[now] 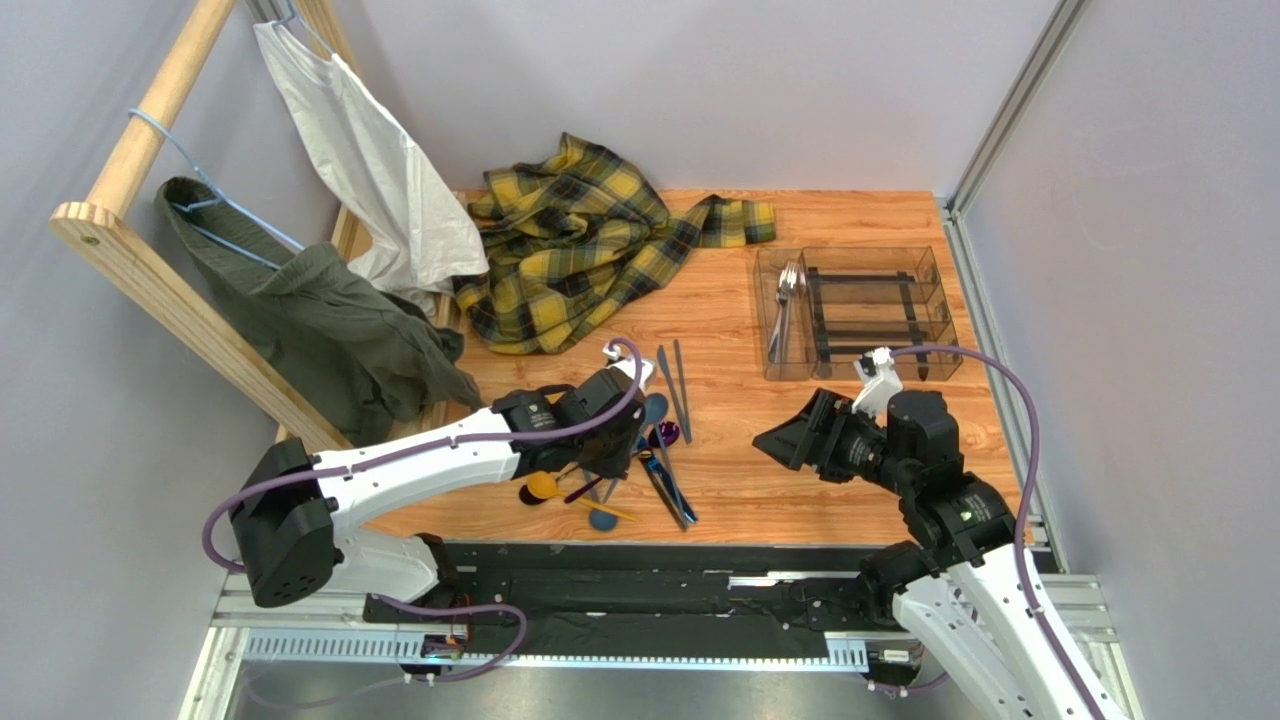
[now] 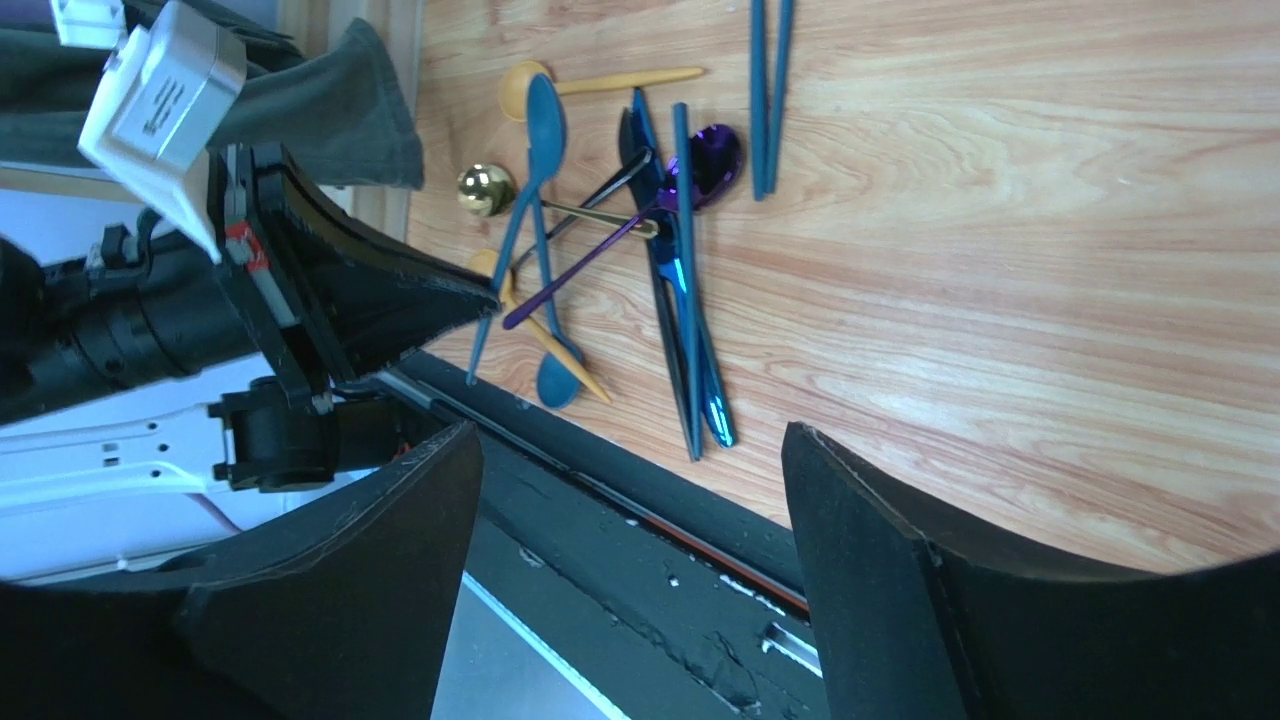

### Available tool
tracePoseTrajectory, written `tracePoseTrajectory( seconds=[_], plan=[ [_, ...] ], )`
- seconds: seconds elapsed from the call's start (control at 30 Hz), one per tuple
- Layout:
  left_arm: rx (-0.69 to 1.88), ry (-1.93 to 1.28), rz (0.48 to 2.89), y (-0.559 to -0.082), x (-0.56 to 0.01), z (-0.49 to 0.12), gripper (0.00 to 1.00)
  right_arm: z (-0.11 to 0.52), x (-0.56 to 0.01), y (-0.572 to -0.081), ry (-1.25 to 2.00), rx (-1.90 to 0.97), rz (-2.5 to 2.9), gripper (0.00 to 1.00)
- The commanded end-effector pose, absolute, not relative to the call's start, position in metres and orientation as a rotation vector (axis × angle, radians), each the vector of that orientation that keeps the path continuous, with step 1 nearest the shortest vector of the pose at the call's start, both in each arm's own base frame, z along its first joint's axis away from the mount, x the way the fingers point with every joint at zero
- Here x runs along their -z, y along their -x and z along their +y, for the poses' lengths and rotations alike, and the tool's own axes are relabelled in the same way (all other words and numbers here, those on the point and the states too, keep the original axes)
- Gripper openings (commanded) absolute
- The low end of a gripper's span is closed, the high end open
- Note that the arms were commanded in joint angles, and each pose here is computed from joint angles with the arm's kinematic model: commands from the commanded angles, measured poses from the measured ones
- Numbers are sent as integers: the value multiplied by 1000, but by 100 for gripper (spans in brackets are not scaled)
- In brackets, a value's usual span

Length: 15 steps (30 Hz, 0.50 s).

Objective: Sort the eating utensils into containers
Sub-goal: Pick up the spoon from the center of the board.

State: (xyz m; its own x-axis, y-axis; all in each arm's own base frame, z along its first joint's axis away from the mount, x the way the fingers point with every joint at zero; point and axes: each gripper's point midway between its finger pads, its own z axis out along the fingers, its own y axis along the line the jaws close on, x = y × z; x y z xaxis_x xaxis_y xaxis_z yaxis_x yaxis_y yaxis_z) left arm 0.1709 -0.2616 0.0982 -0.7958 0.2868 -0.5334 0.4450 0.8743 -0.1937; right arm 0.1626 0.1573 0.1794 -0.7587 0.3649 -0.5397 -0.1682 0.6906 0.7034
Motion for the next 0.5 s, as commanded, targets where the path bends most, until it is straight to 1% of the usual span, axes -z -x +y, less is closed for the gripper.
tracePoseTrajectory(
  seconds=[0.0, 0.17, 0.47],
  plan=[
    [423, -640, 2402, -170, -129, -287, 0, 172, -195, -166, -113, -1129, 2141, 78],
    [459, -787, 2295, -154, -146, -319, 0, 179, -194, -167, -110, -1196, 2125, 77],
    [502, -937, 2204, -129, -158, -351, 0, 183, -190, -168, -152, -1248, 2104, 72]
  ],
)
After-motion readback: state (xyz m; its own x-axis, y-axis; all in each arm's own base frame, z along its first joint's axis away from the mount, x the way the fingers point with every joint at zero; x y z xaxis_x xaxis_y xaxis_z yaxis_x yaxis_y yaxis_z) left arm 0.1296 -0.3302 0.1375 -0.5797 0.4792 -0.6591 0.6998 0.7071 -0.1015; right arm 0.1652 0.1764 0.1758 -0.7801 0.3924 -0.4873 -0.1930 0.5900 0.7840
